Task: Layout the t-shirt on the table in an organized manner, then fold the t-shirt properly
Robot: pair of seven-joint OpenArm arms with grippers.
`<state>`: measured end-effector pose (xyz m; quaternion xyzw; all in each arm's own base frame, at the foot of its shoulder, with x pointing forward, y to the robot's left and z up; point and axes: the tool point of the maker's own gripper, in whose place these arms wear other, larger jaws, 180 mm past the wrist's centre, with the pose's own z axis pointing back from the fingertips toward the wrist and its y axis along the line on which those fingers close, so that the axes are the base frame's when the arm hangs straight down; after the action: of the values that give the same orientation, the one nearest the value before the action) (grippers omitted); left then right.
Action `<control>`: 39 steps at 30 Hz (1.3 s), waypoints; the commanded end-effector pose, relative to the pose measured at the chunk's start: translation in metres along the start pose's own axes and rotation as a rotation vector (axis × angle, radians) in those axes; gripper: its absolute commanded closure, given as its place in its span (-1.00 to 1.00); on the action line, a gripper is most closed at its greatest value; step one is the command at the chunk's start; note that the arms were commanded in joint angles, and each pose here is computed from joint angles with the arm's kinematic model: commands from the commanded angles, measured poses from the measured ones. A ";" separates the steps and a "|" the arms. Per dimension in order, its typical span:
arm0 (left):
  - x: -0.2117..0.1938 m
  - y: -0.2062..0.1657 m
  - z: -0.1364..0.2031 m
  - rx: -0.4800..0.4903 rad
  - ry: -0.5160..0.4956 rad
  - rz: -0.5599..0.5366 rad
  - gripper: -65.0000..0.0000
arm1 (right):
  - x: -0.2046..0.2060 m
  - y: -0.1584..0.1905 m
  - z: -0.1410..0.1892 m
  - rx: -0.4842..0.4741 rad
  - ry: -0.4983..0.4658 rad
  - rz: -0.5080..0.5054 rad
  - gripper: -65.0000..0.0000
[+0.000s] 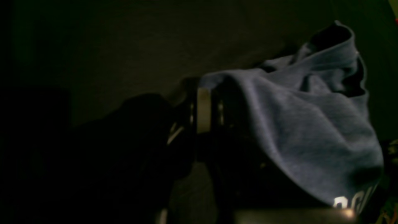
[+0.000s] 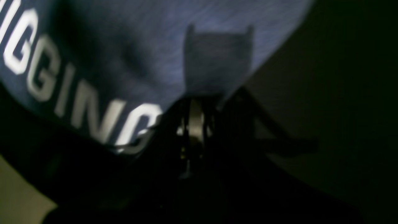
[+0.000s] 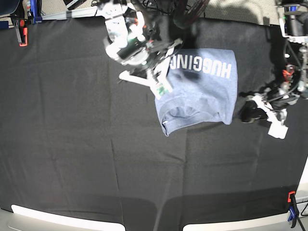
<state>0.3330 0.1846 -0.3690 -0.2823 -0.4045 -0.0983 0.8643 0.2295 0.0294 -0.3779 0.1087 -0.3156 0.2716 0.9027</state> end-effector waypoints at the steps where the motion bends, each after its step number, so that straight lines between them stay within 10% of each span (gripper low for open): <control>1: 0.017 0.002 0.007 0.001 -0.050 -0.018 1.00 | 0.019 -0.003 0.007 -0.010 -0.065 -0.007 1.00; 19: -0.011 0.003 0.103 0.147 -0.152 0.000 1.00 | 0.028 -0.049 0.062 -0.112 -0.174 -0.161 1.00; 39: -0.101 -0.007 0.192 0.303 0.035 0.076 1.00 | -0.094 -0.037 0.126 -0.191 0.086 -0.298 1.00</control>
<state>0.1359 0.2813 -0.3539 -0.1591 -0.3709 -0.0024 0.9149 0.1206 -0.0891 -0.3471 0.0518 -0.2659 0.1096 0.9563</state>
